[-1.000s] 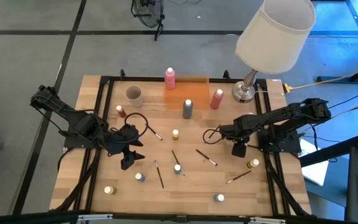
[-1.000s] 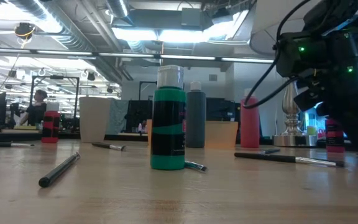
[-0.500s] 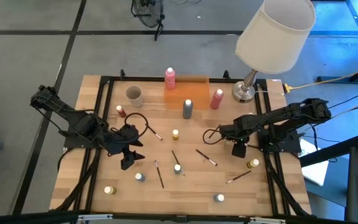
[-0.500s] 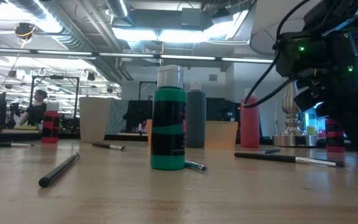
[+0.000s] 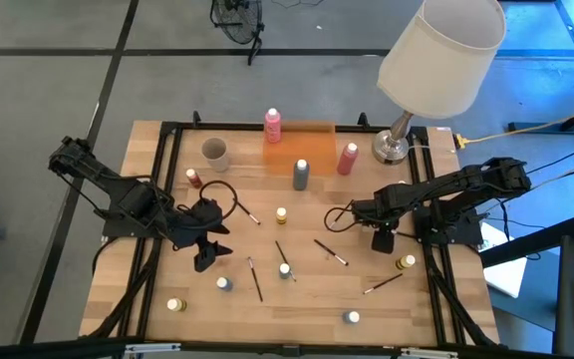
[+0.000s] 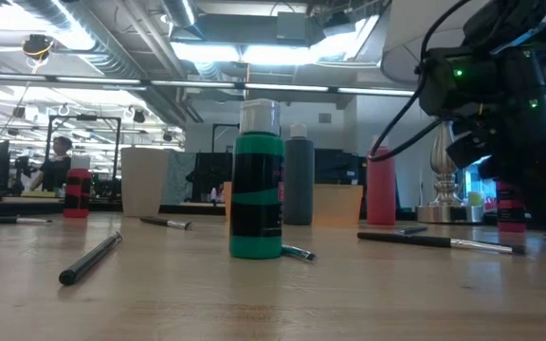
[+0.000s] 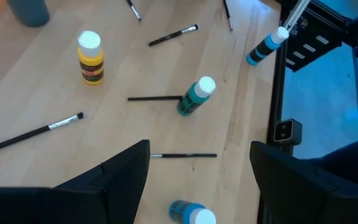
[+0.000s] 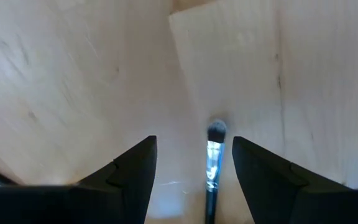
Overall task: Pick & Place Paint Supplies
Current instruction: Put the silver paint brush into the white cup
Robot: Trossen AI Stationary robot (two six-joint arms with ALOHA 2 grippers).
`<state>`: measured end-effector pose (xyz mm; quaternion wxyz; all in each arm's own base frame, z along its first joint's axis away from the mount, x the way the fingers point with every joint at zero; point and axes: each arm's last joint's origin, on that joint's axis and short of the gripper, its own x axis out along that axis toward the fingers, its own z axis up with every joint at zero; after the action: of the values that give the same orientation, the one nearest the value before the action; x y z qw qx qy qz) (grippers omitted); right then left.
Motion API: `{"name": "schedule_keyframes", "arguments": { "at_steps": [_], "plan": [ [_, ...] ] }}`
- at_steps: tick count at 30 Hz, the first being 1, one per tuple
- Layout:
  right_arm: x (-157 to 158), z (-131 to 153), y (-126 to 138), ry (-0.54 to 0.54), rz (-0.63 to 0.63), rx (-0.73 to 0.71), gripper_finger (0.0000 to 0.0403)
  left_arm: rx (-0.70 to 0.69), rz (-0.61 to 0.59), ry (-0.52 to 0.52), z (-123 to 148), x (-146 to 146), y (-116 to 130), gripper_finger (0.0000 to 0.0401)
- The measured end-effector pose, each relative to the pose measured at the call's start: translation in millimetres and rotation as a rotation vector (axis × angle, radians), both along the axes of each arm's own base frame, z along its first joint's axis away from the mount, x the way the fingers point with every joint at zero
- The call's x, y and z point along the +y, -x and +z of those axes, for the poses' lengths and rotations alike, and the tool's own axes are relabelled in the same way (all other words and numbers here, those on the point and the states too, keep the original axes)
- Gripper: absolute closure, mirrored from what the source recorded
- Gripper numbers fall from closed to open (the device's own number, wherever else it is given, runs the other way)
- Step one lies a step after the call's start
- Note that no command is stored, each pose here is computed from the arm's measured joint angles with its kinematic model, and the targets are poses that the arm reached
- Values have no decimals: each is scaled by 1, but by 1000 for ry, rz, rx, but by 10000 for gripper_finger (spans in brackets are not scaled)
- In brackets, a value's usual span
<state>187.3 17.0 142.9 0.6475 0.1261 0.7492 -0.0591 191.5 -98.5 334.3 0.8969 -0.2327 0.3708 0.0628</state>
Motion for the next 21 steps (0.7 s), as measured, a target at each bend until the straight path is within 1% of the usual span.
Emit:
{"name": "schedule_keyframes", "arguments": {
  "at_steps": [6,11,16,21],
  "plan": [
    [1,0,-2,-24,-4,-16,190,-22,41,-41,0,2,0,127],
    [1,0,-2,-24,-6,-17,190,-45,33,-138,1,3,-1,127],
    [1,0,-3,-26,-6,-25,190,-45,58,-110,1,3,-1,127],
    [1,-2,0,-22,-26,-15,190,-43,52,-123,1,5,-2,127]
  ]
}}
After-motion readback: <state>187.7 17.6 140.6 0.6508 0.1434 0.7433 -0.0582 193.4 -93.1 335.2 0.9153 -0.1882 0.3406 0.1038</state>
